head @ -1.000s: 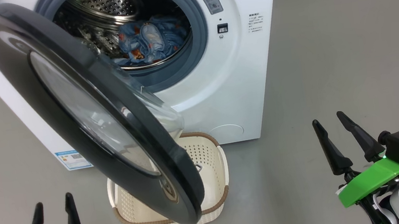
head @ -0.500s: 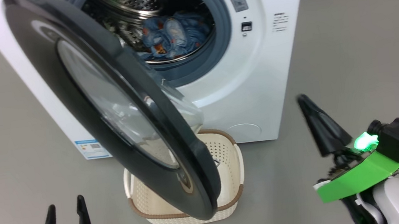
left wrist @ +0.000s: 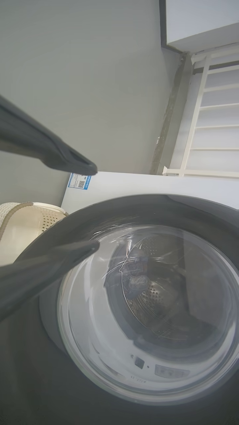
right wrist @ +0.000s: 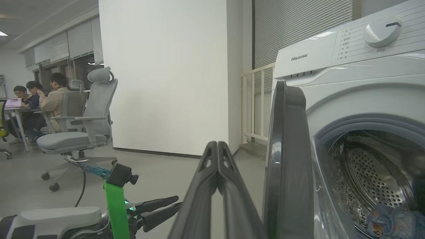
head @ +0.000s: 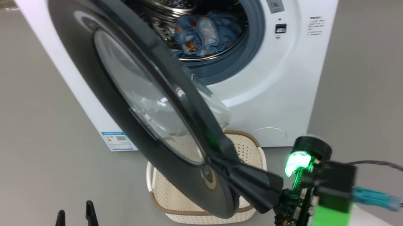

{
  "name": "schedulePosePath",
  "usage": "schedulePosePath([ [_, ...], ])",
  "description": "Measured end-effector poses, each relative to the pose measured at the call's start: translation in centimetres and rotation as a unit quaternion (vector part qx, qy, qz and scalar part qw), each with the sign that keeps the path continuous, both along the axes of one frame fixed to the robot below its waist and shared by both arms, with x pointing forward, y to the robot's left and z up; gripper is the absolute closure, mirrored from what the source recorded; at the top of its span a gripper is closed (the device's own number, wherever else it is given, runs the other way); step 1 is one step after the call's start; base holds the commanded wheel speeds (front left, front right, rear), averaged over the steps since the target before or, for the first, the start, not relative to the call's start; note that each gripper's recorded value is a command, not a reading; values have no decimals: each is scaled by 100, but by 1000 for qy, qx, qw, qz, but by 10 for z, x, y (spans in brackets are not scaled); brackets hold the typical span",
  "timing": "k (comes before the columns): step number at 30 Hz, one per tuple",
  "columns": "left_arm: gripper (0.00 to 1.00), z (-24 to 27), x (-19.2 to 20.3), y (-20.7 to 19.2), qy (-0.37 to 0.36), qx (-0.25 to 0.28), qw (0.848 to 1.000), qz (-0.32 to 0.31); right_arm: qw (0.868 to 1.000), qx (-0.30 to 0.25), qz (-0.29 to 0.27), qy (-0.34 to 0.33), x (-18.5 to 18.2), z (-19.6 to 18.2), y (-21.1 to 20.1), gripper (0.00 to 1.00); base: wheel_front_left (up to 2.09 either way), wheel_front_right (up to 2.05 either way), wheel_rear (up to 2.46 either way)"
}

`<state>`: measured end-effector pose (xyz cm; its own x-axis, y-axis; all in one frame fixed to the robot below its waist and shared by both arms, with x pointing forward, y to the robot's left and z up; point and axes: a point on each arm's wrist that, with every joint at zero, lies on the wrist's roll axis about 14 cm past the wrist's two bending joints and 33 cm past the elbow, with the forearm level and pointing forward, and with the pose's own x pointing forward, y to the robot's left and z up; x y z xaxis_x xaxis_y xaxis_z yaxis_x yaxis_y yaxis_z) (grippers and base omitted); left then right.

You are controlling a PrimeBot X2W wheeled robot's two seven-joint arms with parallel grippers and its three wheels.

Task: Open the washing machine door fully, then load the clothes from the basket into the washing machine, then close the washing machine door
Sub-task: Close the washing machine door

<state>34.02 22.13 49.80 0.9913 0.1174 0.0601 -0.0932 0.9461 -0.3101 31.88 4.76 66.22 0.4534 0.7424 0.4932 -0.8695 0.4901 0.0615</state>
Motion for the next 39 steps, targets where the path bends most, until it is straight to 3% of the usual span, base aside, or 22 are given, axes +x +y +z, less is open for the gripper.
schedulePosePath([
  [9,0,0,-15,16,-2,-2,1000,28,988,-128,35,83,7,-91,21,100,0,0,0],
  [21,0,-7,-27,32,11,-4,998,57,980,-159,24,117,37,-121,25,100,0,0,0],
  [29,0,-19,-19,32,33,-2,998,57,974,-168,-60,142,93,-141,-18,100,0,0,0],
  [39,0,-25,16,30,44,5,998,47,966,-132,-178,131,187,-128,-76,100,0,0,0],
])
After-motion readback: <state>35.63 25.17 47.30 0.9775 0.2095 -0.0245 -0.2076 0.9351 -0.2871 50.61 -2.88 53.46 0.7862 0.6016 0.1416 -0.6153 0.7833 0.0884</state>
